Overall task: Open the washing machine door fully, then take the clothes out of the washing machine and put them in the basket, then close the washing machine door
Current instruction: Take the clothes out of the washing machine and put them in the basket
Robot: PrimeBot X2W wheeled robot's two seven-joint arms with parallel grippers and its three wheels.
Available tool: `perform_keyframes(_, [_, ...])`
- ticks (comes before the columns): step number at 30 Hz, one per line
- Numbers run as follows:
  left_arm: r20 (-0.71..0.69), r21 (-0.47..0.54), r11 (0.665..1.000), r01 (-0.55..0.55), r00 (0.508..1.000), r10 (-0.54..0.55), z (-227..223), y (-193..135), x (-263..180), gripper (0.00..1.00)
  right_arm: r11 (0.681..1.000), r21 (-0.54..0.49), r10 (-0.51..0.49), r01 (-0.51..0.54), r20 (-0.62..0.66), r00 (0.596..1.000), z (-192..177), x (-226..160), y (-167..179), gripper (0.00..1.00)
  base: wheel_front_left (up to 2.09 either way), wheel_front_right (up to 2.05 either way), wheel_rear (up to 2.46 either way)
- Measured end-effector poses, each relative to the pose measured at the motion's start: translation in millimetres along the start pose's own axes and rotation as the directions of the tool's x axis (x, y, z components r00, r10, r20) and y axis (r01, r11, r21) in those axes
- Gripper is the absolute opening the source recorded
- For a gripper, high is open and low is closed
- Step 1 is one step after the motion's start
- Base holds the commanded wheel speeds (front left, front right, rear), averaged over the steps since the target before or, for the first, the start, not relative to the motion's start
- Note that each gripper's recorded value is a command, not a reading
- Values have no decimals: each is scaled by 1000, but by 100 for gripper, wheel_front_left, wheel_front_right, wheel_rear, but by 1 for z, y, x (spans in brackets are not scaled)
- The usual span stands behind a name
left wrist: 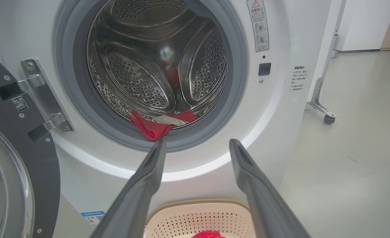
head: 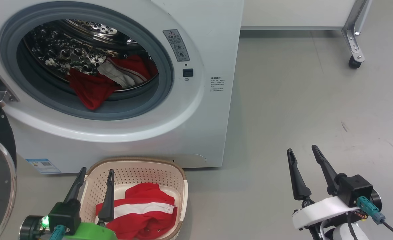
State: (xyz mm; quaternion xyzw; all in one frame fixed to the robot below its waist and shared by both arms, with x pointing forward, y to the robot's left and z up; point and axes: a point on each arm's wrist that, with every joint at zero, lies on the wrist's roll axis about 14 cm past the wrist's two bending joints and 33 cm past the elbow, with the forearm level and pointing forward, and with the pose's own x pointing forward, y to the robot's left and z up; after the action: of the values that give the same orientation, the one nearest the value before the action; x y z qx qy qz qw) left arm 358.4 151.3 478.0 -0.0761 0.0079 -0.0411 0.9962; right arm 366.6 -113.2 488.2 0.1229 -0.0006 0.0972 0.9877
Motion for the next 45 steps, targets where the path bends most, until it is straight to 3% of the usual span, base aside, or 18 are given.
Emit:
perform_keyframes(29, [-41, -5, 1000, 12, 999, -13, -14, -5, 7, 100, 1000, 8, -21, 21, -34, 999, -12, 3, -7, 100, 0, 0, 0])
perform_keyframes(45, [-142, 32, 999, 19, 990, -14, -50, -3, 27, 100, 999, 16, -37, 39, -79, 996, -29, 18, -17, 100, 0, 0, 0])
